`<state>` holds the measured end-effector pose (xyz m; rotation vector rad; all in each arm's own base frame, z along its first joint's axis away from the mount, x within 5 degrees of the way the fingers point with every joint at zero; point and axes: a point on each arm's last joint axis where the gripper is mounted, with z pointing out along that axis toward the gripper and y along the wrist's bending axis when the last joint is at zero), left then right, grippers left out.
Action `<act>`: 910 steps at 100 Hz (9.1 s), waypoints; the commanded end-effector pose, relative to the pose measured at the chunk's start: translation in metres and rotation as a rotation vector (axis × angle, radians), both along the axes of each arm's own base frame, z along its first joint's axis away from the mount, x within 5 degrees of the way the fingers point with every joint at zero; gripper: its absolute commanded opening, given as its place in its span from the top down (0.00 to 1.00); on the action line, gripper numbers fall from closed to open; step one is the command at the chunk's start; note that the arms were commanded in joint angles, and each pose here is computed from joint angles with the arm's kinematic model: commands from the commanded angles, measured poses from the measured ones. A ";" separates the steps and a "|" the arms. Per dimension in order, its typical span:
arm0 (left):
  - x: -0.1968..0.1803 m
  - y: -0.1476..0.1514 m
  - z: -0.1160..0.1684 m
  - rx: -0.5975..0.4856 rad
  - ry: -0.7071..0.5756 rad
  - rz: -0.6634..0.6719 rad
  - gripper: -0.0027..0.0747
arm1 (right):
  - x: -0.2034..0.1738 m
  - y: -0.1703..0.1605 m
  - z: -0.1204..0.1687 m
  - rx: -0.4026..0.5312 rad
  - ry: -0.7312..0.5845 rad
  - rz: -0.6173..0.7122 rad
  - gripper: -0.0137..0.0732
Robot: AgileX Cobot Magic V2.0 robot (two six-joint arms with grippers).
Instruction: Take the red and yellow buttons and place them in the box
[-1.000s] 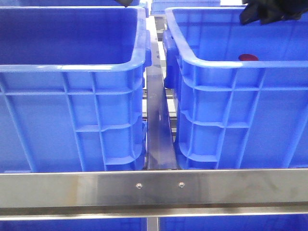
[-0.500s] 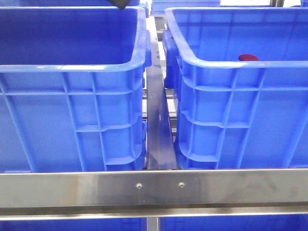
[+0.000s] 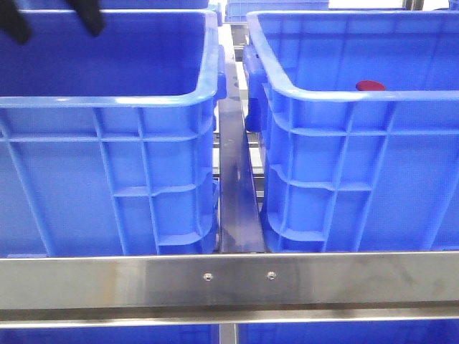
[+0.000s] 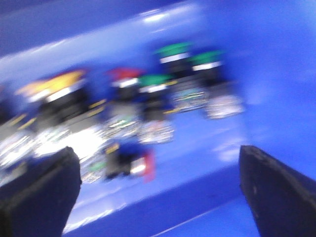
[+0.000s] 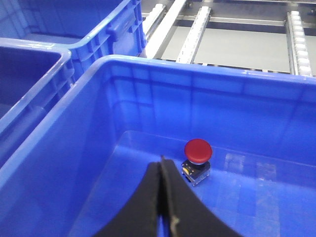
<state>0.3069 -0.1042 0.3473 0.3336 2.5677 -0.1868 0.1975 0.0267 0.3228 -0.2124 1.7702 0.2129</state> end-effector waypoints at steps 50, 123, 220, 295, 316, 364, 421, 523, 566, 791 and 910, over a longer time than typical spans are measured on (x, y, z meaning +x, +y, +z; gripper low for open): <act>0.044 0.005 -0.049 0.132 0.060 0.185 0.19 | -0.003 0.001 0.012 0.007 -0.045 0.015 0.92; 0.069 -0.004 -0.085 0.130 0.051 0.163 0.21 | -0.003 0.001 0.012 0.007 -0.045 0.017 0.92; 0.008 -0.033 0.014 -0.017 -0.210 -0.137 0.77 | -0.004 0.004 0.013 0.014 -0.045 0.051 0.92; -0.051 -0.130 0.025 -0.268 -0.227 -0.557 0.77 | -0.007 0.016 0.022 0.204 -0.023 0.161 0.28; -0.051 -0.130 0.025 -0.269 -0.225 -0.558 0.77 | 0.000 0.033 0.043 0.512 0.099 0.329 0.12; -0.051 -0.130 0.025 -0.271 -0.224 -0.557 0.77 | 0.073 0.067 0.034 0.752 0.429 0.573 0.14; -0.051 -0.130 0.025 -0.271 -0.224 -0.557 0.77 | 0.095 0.103 0.018 0.760 0.519 0.631 0.14; -0.054 -0.128 0.029 -0.275 -0.232 -0.559 0.13 | 0.116 0.055 0.044 0.770 0.380 0.533 0.62; -0.057 -0.125 0.034 -0.279 -0.241 -0.562 0.14 | 0.139 -0.038 0.046 0.318 0.063 0.162 0.62; -0.057 -0.125 0.034 -0.276 -0.234 -0.564 0.14 | 0.240 -0.082 -0.055 0.077 0.194 -0.080 0.43; -0.063 -0.120 0.047 -0.296 -0.295 -0.556 0.37 | 0.167 -0.068 0.003 -0.018 0.102 -0.052 0.76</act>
